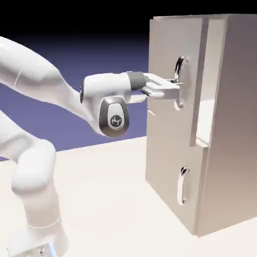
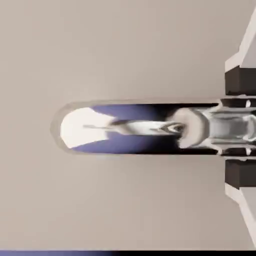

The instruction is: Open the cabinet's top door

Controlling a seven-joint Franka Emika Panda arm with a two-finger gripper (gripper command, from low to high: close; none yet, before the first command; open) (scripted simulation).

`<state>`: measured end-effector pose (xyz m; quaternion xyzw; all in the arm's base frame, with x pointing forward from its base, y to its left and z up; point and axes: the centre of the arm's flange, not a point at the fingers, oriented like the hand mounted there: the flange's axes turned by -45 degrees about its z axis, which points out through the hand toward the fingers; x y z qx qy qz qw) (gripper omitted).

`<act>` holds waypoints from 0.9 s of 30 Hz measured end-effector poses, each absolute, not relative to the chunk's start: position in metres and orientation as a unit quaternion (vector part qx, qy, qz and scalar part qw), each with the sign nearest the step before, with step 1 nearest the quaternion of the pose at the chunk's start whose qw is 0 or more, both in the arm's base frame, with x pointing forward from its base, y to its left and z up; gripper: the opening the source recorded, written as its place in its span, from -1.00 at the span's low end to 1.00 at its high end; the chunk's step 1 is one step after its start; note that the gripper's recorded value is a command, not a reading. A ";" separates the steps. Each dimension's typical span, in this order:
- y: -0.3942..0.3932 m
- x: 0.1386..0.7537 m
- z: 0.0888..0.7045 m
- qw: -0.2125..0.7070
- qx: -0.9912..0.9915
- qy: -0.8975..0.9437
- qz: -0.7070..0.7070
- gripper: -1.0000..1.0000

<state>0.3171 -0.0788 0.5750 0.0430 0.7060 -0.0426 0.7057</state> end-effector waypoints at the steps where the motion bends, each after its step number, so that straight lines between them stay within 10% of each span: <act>1: -0.076 0.312 0.575 0.705 0.049 0.706 -0.048 -1.00; 27: 0.003 0.220 0.575 0.688 0.163 0.688 -0.163 -1.00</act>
